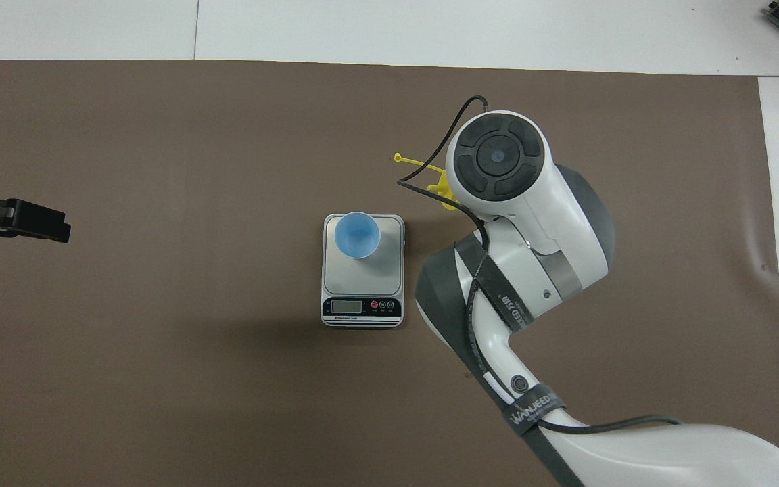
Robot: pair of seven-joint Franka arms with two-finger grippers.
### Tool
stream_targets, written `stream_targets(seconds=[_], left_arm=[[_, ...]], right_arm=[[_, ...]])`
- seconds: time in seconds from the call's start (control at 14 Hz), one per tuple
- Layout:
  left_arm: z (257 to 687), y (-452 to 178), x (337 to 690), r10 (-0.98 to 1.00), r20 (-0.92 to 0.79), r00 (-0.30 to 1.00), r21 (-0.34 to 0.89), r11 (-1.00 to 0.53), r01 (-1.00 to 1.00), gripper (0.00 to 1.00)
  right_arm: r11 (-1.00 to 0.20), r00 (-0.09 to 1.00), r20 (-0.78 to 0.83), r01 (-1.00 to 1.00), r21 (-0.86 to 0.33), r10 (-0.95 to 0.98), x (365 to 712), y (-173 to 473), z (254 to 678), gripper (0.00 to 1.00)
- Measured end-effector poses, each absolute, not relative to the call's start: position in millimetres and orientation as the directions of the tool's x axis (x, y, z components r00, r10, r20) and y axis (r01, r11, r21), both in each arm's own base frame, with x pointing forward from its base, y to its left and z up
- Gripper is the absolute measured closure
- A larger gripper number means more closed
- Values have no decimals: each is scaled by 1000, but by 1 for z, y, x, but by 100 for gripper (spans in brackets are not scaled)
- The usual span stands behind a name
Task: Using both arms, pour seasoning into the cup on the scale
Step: 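Tilt the yellow bottle nozzle-down over the blue cup with the right gripper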
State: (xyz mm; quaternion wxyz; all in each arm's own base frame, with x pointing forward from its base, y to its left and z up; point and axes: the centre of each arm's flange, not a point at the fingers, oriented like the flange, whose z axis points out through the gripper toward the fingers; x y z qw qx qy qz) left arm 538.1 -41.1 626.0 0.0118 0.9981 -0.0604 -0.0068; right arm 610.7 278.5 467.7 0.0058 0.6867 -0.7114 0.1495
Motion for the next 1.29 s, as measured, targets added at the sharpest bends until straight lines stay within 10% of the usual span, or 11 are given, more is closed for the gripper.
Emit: stream_targets(seconds=[1.29], left_arm=[[626,-42,538,-123,-12,992,24,-992,-122,0]], right_arm=[[-552,235,643,-758,-347,-729,572,396,370,44]])
